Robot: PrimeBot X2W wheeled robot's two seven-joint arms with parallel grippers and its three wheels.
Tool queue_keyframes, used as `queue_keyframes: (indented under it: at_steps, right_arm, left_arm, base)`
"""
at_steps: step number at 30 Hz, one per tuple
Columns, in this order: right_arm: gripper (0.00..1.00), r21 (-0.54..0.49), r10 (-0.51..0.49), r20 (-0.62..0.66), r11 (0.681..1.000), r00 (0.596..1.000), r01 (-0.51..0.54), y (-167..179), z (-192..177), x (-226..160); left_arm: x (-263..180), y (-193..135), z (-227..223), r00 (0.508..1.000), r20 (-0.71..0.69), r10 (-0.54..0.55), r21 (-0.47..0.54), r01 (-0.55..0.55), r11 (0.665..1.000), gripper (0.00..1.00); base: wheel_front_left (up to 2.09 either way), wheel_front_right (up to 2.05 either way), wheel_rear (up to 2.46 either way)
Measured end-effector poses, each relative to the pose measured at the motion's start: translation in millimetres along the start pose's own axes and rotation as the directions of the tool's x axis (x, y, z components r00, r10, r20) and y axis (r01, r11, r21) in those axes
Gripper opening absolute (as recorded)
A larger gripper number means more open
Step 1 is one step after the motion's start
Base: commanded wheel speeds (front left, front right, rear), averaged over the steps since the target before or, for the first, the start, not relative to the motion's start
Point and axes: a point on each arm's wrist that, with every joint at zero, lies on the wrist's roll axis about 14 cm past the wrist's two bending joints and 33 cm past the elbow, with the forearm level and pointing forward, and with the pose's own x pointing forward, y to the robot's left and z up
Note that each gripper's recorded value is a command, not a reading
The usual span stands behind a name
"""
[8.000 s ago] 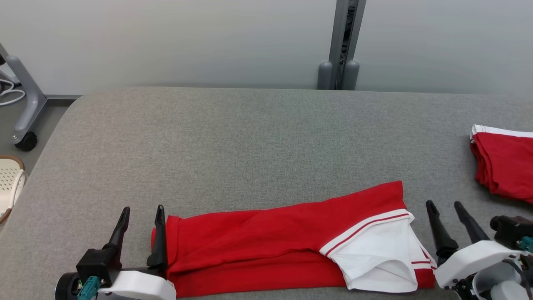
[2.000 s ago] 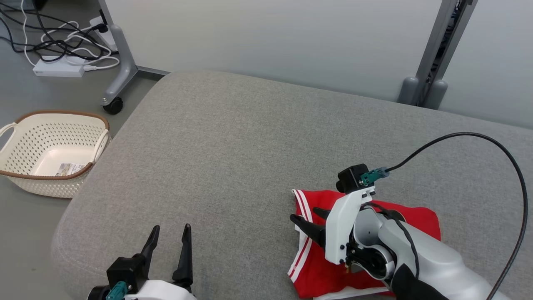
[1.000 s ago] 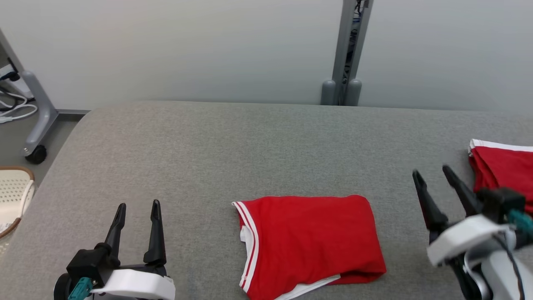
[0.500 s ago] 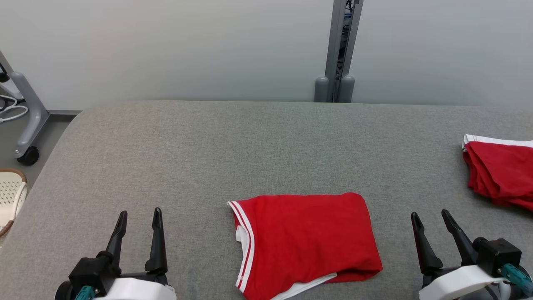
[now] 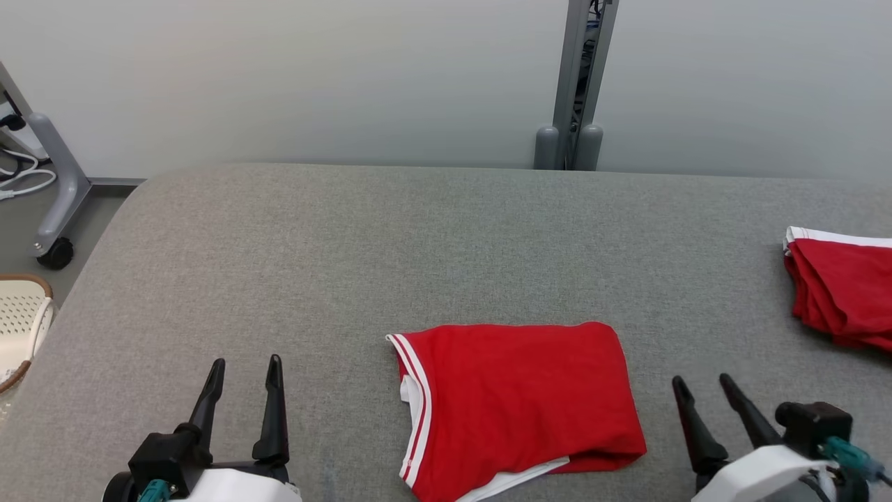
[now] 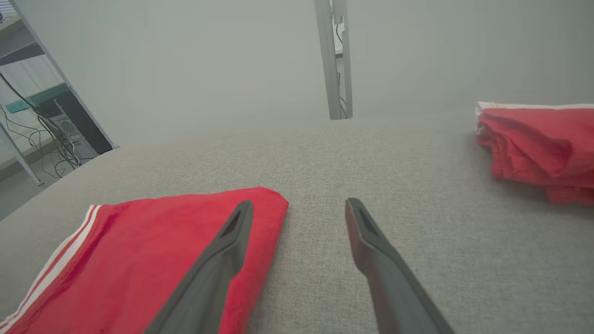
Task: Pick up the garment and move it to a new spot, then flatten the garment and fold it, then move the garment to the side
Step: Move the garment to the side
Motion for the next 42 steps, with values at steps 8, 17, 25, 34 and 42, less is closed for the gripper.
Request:
queue_keyframes:
  at_steps: [8, 17, 25, 34, 42]
  right_arm:
    - [1.00, 0.147, 0.107, -0.219, 0.986, 0.970, -0.076, 13.0, -24.5, 18.9]
    - [1.00, 0.266, 0.195, -0.400, 0.960, 0.896, -0.090, 16.0, -46.8, 36.7]
    - [1.00, 0.309, 0.251, -0.507, 0.946, 0.824, -0.098, 24.9, -69.5, 49.9]
    - [0.26, 0.336, 0.309, -0.542, 0.932, 0.782, -0.136, 45.3, -80.8, 59.8]
    - [0.00, 0.299, 0.304, -0.538, 0.941, 0.786, -0.160, 43.8, -80.4, 60.9]
  left_arm:
    - [2.2, -1.2, -15.7, 0.999, -0.050, -0.006, -0.001, 0.006, 1.000, 1.00]
    - [8.7, 7.2, -24.6, 0.997, -0.079, 0.014, 0.022, -0.012, 1.000, 1.00]
    - [14.0, 14.9, -30.3, 0.995, -0.097, 0.029, 0.037, -0.026, 0.999, 1.00]
    - [13.0, 20.9, -32.7, 0.993, -0.107, 0.045, 0.050, -0.040, 0.998, 1.00]
    - [12.2, 21.2, -32.6, 0.993, -0.107, 0.046, 0.050, -0.041, 0.998, 1.00]
  base:
    - [0.00, 0.00, 0.00]
    - [0.00, 0.00, 0.00]
    - [0.00, 0.00, 0.00]
    - [0.00, 0.00, 0.00]
    - [0.00, 0.00, 0.00]
